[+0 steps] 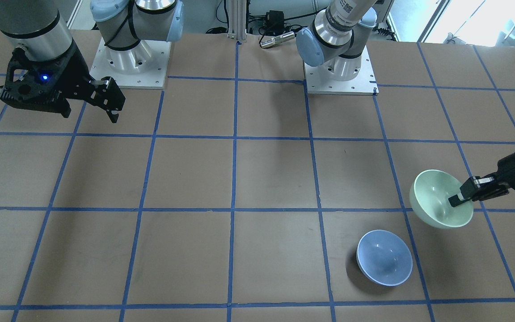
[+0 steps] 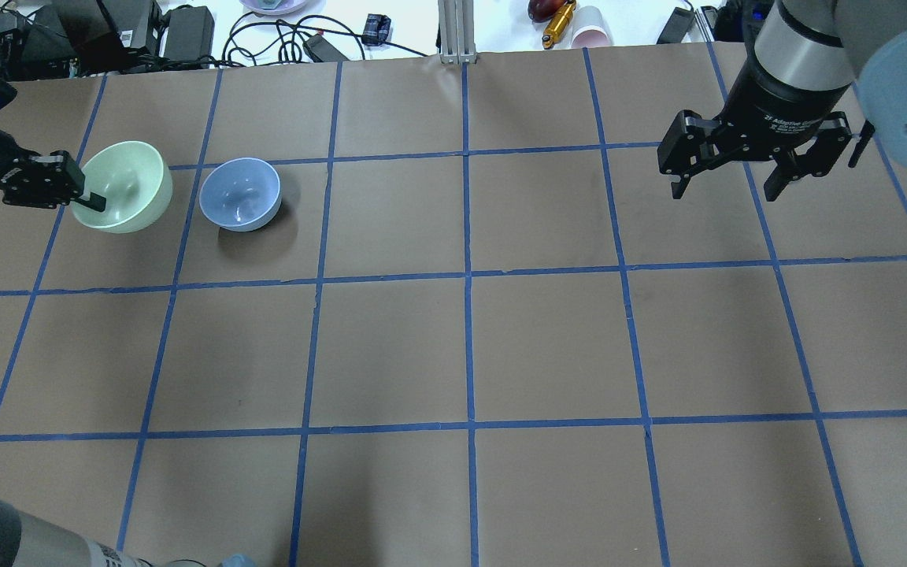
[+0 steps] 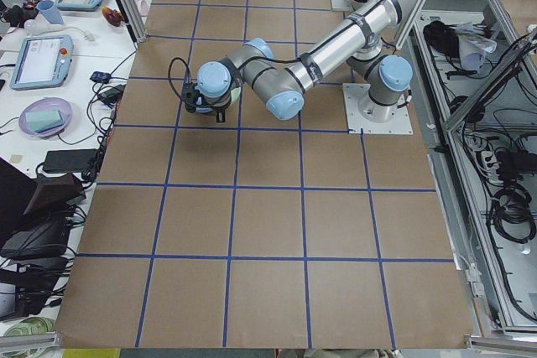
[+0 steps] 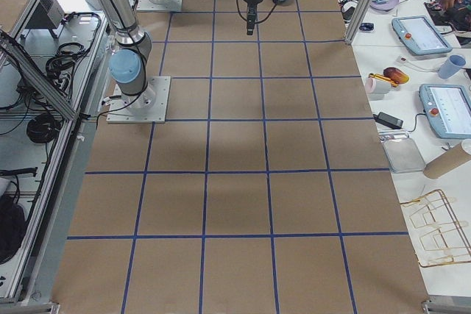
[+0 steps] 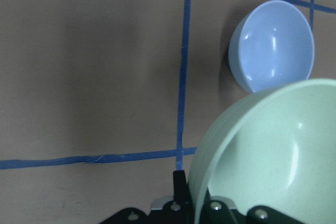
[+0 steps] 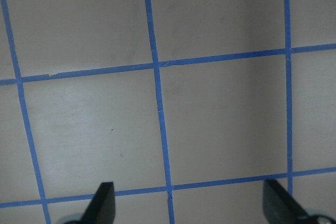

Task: Stack green bowl on blue bowl
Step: 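Lift the green bowl and carry it over the light blue bowl, then lower the green bowl into the light blue bowl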

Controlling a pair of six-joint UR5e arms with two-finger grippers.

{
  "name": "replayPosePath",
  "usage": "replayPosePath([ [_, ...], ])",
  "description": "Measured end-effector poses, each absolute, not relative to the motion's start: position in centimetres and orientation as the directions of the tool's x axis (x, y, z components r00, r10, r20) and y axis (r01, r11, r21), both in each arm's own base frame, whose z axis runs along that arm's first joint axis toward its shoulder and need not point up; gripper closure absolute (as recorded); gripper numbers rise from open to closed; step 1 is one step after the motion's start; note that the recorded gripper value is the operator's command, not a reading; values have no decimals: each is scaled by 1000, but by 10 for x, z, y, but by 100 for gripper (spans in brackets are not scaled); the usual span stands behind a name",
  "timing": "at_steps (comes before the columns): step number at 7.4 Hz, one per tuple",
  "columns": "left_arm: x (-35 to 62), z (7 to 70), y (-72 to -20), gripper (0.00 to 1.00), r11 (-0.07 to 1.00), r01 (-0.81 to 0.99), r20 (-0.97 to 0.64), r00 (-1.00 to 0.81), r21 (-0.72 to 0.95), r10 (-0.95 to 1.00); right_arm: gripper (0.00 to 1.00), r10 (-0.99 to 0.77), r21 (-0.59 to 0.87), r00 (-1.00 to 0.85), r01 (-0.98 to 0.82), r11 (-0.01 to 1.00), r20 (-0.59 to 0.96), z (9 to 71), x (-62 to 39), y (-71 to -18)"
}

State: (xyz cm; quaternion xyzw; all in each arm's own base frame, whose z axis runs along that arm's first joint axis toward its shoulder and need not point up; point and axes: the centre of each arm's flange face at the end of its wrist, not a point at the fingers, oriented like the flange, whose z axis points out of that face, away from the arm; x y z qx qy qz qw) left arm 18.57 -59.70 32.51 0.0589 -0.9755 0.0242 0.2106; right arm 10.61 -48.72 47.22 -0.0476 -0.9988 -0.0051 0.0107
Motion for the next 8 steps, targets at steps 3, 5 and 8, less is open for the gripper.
replayPosePath([
  [3, 132, 299, -634, 100, 986, -166, 415, -899, -21, -143, 0, 95, 9, -995, 95, 995, 22, 472, 106, -487],
  [5, 114, 283, -650, 100, 988, -148, 396, -911, -51, -116, 0, 95, 9, -995, 95, 995, 22, 472, 106, -487],
  [8, 109, 267, -655, 100, 990, -137, 357, -927, -37, -115, 0, 95, 9, -995, 95, 995, 22, 472, 106, -487],
])
